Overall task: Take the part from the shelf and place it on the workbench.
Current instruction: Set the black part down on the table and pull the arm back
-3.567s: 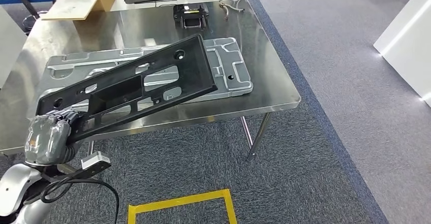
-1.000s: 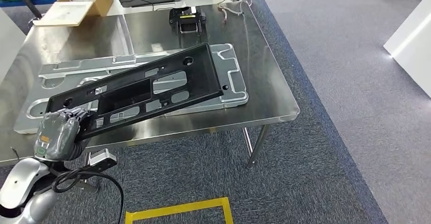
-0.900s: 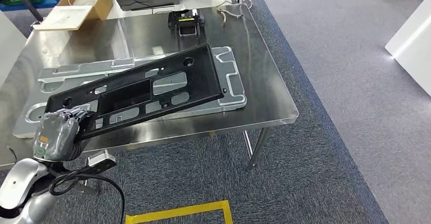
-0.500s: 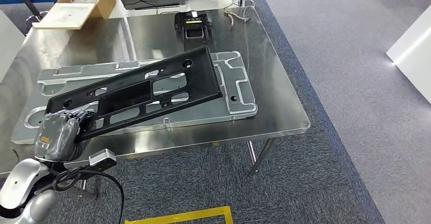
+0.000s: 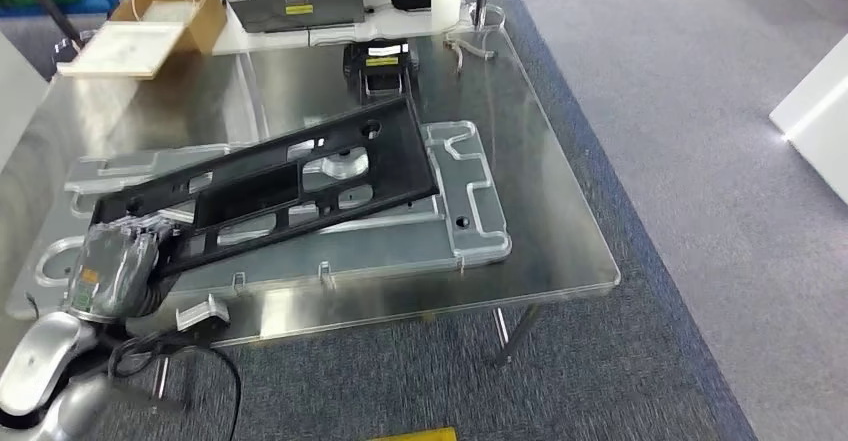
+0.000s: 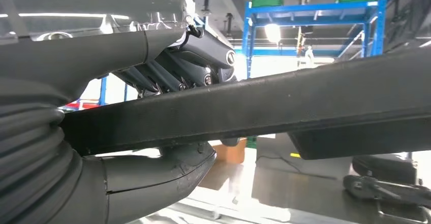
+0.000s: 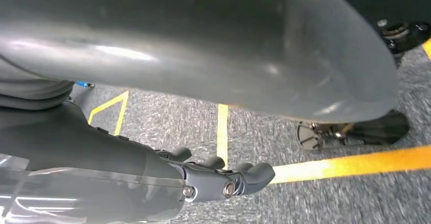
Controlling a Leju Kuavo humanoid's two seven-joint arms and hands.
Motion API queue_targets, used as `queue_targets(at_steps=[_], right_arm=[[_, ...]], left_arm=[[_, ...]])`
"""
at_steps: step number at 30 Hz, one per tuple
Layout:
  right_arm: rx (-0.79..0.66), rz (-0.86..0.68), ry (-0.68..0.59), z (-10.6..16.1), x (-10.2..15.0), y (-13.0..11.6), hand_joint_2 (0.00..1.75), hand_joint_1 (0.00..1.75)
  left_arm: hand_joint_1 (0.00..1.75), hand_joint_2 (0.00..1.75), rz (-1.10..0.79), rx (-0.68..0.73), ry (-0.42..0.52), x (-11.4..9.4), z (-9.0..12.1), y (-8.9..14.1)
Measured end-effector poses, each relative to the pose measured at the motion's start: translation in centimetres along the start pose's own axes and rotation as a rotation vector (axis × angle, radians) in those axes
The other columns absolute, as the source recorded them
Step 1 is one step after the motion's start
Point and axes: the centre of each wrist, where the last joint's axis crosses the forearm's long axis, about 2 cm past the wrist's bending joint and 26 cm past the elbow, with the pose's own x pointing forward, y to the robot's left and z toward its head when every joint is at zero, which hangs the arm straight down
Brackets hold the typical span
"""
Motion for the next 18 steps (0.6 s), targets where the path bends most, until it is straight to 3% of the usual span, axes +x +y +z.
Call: queue_targets(at_steps=[13, 18], right_arm=[[0.002, -0.003, 0.002, -0.02, 0.02, 0.17, 0.00, 0.00], [0.013, 0.006, -0.003, -0.03, 0.26, 0.21, 0.00, 0.00]], left_arm=[[1.75, 1.75, 0.015, -0.031, 0.002, -0.02, 0.12, -0.15], [1.75, 1.75, 0.204, -0.155, 0.008, -0.43, -0.70, -0.53]])
